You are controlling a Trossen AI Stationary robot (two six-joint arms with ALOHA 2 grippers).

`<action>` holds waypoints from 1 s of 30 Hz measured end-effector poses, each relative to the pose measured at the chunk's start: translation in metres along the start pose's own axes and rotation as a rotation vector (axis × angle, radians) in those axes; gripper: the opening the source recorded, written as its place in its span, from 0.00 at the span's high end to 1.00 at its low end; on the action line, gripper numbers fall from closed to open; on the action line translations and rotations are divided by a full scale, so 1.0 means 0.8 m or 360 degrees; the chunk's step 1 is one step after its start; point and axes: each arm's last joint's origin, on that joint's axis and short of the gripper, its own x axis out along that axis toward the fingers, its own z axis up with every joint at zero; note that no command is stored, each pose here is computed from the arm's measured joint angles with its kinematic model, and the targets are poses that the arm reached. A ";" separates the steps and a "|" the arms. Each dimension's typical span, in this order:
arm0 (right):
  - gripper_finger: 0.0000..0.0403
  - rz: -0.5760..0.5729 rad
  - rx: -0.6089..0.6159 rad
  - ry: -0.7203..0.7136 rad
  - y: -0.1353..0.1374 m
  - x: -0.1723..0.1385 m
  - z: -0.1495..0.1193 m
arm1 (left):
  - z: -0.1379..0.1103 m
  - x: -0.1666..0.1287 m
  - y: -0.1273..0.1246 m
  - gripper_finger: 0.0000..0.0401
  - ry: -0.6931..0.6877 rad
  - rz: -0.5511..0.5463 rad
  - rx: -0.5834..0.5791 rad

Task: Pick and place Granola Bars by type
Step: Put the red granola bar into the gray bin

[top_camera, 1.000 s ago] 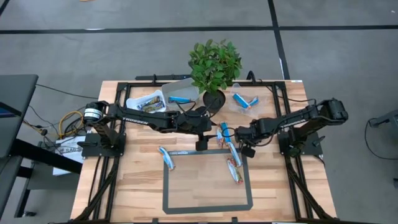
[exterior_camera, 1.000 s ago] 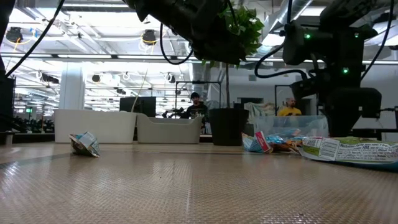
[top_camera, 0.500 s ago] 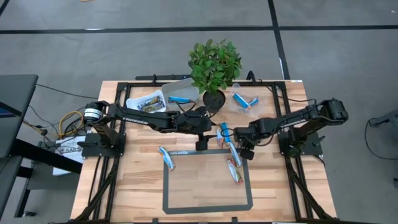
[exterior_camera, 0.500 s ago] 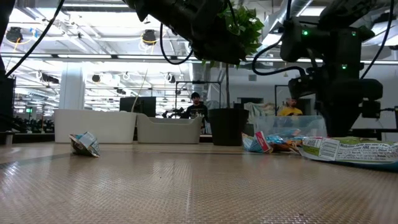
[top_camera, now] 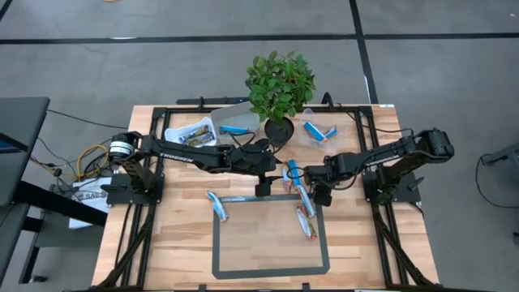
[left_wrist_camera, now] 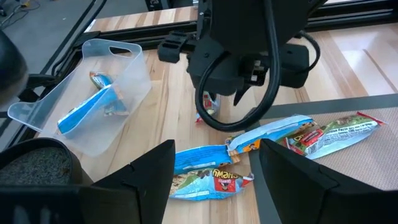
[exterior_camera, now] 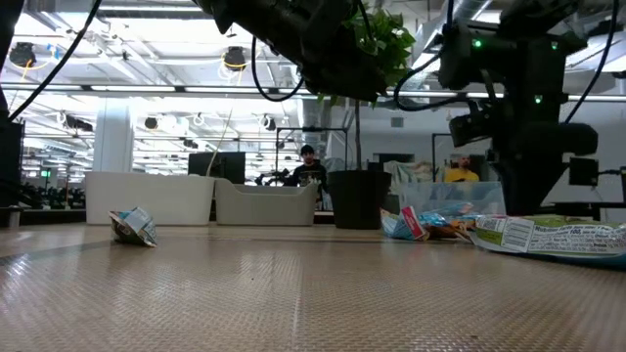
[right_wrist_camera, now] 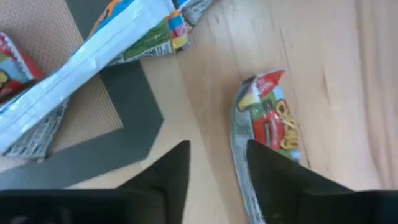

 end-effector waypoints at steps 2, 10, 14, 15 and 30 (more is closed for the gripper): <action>0.55 -0.0047 -0.0025 0.0004 0.000 -0.009 0.004 | 0.000 0.000 0.000 0.43 0.0000 0.0000 0.0000; 0.40 -0.0140 -0.0111 0.0006 -0.002 -0.013 0.009 | 0.000 0.000 0.000 0.43 0.0000 0.0000 0.0000; 0.41 -0.0173 -0.0117 0.0095 -0.009 0.001 0.006 | 0.000 0.000 0.000 0.43 0.0000 0.0001 0.0026; 0.41 -0.0180 -0.0122 0.0119 -0.011 0.005 0.005 | 0.000 0.000 0.000 0.43 0.0000 0.0001 0.0027; 0.52 -0.0094 -0.0203 0.0245 -0.034 0.034 0.015 | 0.000 0.000 0.000 0.43 -0.0003 0.0001 0.0028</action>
